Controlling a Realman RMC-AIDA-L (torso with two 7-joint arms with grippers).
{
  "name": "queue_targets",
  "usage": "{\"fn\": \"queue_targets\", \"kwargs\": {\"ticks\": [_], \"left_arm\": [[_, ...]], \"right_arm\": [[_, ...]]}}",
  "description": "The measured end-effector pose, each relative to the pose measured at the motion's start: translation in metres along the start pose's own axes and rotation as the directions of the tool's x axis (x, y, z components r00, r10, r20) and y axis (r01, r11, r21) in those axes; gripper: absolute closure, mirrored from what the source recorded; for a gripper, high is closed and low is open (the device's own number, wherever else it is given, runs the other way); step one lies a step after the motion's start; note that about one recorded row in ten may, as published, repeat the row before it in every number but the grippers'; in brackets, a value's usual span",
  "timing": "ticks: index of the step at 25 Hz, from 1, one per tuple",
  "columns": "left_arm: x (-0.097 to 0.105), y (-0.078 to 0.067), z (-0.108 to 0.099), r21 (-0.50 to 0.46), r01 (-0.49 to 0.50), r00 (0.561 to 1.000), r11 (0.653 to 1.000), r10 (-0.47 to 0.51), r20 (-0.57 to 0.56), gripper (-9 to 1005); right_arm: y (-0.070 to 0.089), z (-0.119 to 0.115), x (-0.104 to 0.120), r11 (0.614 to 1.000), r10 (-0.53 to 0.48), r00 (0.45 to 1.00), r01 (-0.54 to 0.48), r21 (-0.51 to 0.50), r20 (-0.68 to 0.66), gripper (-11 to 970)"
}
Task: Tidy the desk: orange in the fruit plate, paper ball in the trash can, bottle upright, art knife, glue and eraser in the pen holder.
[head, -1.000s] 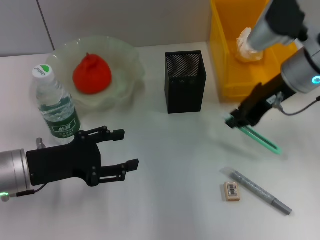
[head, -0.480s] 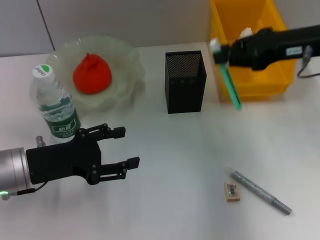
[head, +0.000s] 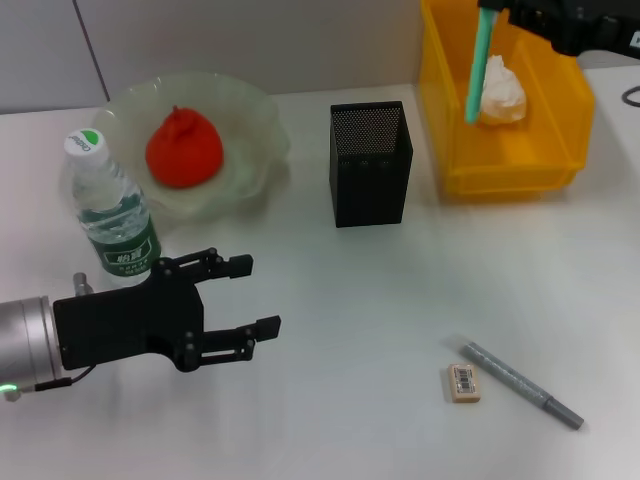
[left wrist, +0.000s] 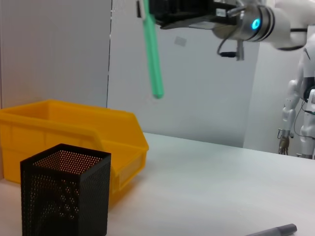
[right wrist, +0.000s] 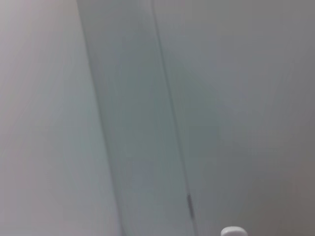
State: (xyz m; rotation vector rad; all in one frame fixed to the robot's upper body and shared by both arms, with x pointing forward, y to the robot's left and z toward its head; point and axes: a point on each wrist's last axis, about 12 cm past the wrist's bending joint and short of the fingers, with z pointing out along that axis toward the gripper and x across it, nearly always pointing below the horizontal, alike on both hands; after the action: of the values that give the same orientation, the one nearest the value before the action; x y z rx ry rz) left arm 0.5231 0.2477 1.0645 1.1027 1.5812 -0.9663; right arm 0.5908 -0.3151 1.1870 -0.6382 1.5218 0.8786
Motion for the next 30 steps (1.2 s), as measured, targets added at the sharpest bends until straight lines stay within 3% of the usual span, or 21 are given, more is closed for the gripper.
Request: {"fn": "queue_targets", "kwargs": {"ticks": [7,19,30], "left_arm": [[0.001,-0.001,0.000,0.004,-0.007,1.000,1.000,0.007,0.003,194],[0.002,-0.002,-0.002,0.004,-0.015,1.000,1.000,0.015,0.003,194],[0.003,-0.003,-0.003,0.004,-0.014,1.000,1.000,0.014,0.004,194]], "right_arm": [[-0.009,0.023,0.016,0.998,-0.036,0.998,0.033,0.062,0.051,739],[-0.004,0.066,0.041,0.995,-0.044,0.999,0.042,0.089,0.029,729],[0.002,0.075,0.063,0.993,-0.040,0.999,0.042,0.113,-0.025,721]]}}
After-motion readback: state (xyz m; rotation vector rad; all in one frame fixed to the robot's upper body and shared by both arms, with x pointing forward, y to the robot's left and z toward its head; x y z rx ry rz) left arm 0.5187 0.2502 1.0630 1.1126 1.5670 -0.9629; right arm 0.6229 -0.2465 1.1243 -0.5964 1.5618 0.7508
